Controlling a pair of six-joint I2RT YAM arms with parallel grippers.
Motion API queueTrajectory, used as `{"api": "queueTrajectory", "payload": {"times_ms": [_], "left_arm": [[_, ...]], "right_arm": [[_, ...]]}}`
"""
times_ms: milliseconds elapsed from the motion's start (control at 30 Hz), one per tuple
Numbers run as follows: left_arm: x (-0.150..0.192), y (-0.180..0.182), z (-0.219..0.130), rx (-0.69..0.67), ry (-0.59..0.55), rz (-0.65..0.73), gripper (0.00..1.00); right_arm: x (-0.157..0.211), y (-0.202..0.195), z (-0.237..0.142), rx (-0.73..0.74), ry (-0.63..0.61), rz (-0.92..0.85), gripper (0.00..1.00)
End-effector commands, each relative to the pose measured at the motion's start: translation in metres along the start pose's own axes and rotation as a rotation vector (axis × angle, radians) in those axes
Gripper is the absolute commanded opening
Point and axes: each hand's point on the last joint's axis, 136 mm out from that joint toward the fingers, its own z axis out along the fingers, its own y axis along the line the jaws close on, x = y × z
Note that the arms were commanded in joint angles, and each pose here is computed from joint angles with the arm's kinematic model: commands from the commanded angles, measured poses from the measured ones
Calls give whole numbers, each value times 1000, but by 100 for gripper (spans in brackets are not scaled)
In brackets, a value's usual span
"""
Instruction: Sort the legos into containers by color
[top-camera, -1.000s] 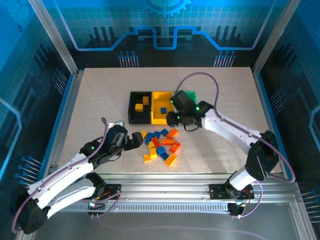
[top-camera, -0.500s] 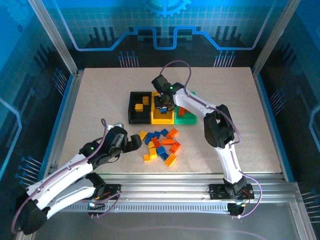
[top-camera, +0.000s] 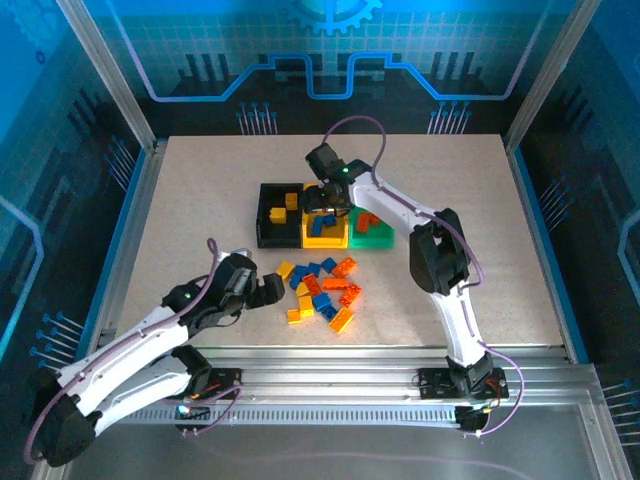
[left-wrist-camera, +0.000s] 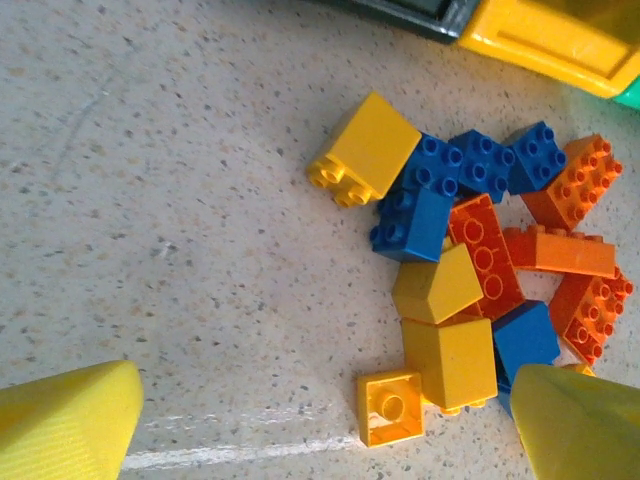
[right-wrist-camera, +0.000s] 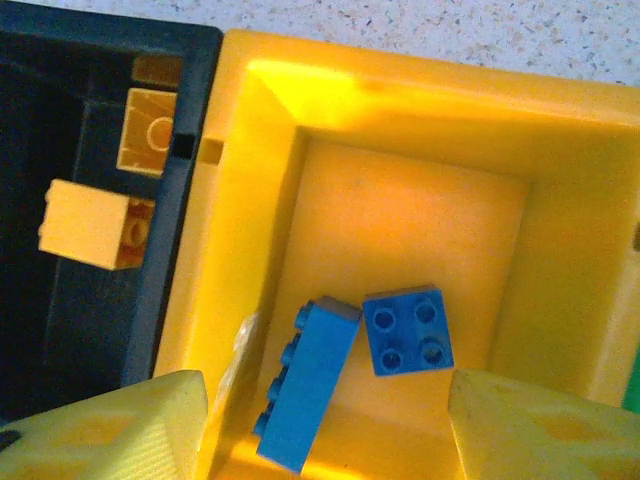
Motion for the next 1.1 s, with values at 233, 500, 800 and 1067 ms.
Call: {"api": "queueTrajectory", "payload": {"times_ms": [233, 500, 800, 1067], "left_arm": [[29, -48, 30, 44, 156, 196, 86], [62, -41, 44, -87, 255, 350, 81], [80, -31, 60, -180, 278, 364, 80], [75, -9, 75, -305, 269, 366, 70]], "right_arm": [[32, -16, -70, -84, -65, 55, 67], [59, -49, -80, -71, -63, 119, 67], [53, -57, -90, -88, -100, 148, 67], [50, -60, -97, -97, -118, 148, 67]]}}
